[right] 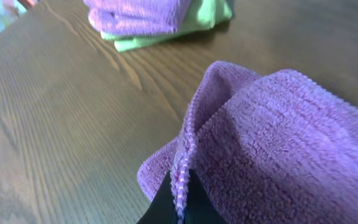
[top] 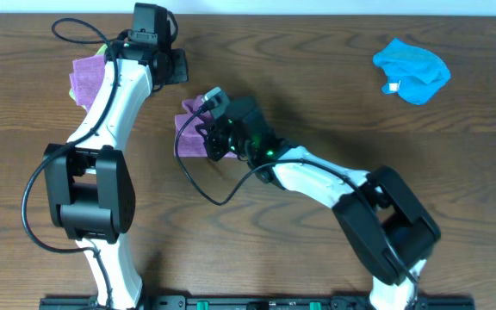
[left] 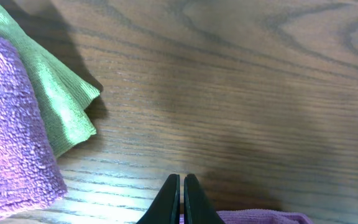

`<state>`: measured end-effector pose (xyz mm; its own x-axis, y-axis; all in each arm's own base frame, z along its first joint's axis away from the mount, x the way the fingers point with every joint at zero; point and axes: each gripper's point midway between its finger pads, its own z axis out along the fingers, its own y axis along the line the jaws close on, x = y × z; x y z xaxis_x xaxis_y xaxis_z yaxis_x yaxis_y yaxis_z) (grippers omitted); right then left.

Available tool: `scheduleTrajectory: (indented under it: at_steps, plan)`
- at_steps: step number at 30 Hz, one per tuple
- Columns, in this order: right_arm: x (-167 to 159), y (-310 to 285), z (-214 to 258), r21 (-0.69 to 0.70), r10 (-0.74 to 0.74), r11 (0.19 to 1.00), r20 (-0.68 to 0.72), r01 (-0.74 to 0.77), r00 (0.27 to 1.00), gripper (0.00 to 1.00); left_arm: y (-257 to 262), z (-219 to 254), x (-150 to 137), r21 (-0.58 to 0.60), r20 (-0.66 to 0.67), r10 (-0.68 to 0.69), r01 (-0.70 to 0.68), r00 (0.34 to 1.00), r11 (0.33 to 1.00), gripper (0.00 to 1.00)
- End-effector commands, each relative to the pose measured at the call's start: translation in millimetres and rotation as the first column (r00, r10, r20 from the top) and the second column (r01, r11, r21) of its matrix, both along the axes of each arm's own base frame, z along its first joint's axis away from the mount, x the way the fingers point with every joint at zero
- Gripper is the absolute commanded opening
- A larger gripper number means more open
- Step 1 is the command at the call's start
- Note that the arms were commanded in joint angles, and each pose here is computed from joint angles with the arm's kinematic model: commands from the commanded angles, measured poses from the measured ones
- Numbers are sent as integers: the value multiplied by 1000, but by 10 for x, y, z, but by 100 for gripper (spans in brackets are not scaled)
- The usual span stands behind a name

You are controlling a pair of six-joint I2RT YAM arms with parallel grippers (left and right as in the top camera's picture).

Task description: Fold the cloth

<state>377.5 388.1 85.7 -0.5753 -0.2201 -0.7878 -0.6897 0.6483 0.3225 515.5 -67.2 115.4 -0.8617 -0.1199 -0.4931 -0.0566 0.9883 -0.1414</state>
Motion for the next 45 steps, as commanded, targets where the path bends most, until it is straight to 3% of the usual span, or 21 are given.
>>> scheduleTrajectory:
  at_steps: [1, 22, 24, 27, 30, 33, 37, 38, 45]
  plan:
    - [-15, 111, -56, -14, 24, 1000, 9, -24, 1000, 1, 115, 71, 64, 28, 20, 9, -10, 1000, 1000, 6]
    - [-87, 394, -246, -31, 61, 998, 3, -61, 998, 1, 316, 281, 75, 22, 61, 48, -49, 997, 999, 6]
    - [-112, 418, -247, -31, 67, 997, 3, -67, 998, 15, 317, 302, 73, 22, 65, 48, -49, 997, 999, 6]
    - [-165, 472, -222, -18, 92, 996, -2, -92, 996, 56, 319, 339, 72, 21, 73, 48, -50, 996, 999, 6]
    - [-299, 569, -168, 28, 167, 986, -35, -166, 985, 73, 320, 374, 69, 21, 80, 48, -50, 996, 999, 5]
    - [-379, 613, -156, 55, 190, 981, -69, -186, 979, 99, 320, 405, 67, 20, 86, 48, -50, 995, 999, 6]
    - [-437, 634, -127, 68, 202, 978, -89, -196, 975, 99, 319, 430, 63, 19, 91, 48, -50, 995, 999, 6]
    - [-409, 613, -111, 64, 187, 981, -88, -181, 979, 99, 319, 440, 62, 19, 92, 48, -50, 995, 999, 10]
    - [-229, 259, 76, -3, 86, 996, -110, -87, 990, 99, 326, 628, 42, 15, 130, 49, -52, 990, 999, 88]
